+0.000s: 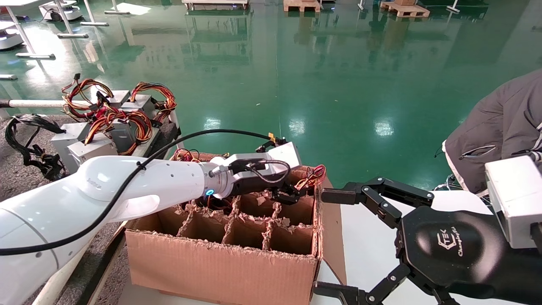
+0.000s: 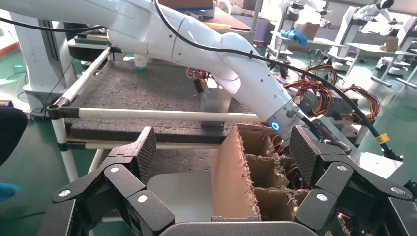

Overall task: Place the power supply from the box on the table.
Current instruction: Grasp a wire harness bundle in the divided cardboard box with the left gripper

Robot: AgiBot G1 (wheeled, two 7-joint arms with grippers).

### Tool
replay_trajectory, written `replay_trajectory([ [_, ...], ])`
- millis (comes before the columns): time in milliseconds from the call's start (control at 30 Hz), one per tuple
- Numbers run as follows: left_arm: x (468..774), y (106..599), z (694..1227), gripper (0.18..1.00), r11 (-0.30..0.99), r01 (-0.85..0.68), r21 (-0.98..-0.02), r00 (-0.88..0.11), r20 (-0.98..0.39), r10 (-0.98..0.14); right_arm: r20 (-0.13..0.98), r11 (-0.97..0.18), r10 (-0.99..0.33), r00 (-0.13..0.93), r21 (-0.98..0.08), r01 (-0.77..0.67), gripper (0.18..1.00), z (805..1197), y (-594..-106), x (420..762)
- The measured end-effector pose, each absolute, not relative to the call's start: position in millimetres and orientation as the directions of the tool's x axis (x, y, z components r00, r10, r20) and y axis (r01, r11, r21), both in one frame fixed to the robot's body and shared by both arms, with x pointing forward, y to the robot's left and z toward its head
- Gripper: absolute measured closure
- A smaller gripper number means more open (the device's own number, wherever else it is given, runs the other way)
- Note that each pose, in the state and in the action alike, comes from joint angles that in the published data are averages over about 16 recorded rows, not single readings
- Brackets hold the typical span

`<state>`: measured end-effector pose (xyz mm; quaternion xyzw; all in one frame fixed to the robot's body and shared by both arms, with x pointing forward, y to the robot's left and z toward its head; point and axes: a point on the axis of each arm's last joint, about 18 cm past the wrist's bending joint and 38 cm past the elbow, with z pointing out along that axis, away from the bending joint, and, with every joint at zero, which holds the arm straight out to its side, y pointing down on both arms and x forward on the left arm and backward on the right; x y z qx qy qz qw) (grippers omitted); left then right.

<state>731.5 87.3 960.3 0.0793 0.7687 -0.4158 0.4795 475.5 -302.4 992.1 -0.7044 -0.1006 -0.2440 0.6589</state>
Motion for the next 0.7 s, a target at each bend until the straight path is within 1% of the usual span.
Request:
replay_trajectory([
  [700,734.3,79.2,953.7,0.185,0.634,0.516,-0.576,-0.534,-0.795,-0.287,0.476,-0.111,-0.18,0.861,-0.879,0.463,0.178,992.1,-302.4,475.5],
])
